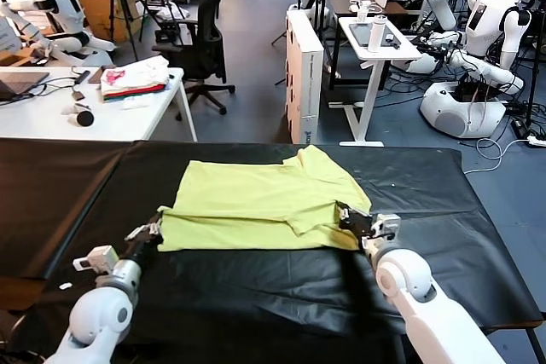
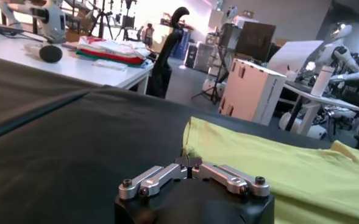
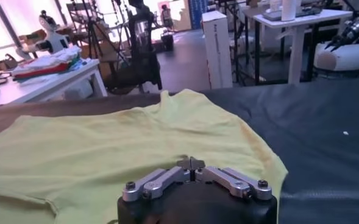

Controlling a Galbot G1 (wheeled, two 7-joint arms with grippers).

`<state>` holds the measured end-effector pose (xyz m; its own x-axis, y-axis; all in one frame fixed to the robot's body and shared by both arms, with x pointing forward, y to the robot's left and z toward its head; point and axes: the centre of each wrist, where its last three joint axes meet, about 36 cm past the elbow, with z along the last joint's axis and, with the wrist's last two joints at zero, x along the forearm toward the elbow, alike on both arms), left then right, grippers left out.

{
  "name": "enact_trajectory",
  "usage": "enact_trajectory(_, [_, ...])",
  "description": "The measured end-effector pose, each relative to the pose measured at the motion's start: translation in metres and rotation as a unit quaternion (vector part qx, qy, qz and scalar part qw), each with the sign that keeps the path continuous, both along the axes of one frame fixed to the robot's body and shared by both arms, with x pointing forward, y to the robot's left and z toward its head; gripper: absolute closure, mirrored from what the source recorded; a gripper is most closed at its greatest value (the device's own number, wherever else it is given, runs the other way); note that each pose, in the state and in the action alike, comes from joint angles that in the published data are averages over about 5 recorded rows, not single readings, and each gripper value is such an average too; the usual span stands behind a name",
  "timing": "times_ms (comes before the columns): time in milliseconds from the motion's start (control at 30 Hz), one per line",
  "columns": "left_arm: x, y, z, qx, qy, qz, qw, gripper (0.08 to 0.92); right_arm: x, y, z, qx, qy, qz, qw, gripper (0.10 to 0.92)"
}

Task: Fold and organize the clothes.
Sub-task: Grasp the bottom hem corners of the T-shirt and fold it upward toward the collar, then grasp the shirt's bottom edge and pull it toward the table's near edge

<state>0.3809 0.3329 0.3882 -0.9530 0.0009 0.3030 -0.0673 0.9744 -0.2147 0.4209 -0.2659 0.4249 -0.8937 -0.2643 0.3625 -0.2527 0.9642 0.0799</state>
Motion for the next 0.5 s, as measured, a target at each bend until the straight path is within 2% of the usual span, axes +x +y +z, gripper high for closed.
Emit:
enact_trajectory(67, [-0.002, -0.001, 0.001, 0.000, 0.001, -0.001, 1.000, 0.596, -0.011, -0.005, 0.005, -0.014, -0.001, 0.005, 1.000, 0.157])
enact_trajectory(133, [-0.005, -0.001, 0.002, 0.002, 0.003, -0.002, 1.000, 0.463, -0.024, -0.011, 0.009, -0.031, -0.002, 0.010, 0.999, 0.126])
enact_trajectory(300, [-0.017, 0.000, 0.004, 0.009, 0.012, -0.004, 1.000, 0.172, -0.054, -0.024, 0.019, -0.059, 0.003, 0.020, 0.998, 0.116])
enact_trajectory(400, [-0.027, -0.003, 0.007, 0.006, 0.017, -0.008, 1.000, 0.104, -0.066, -0.031, 0.019, -0.069, 0.014, 0.027, 0.997, 0.115])
enact_trajectory(500, [-0.041, -0.012, 0.010, 0.004, 0.021, -0.017, 1.000, 0.095, -0.075, -0.037, 0.017, -0.074, 0.024, 0.034, 0.996, 0.115])
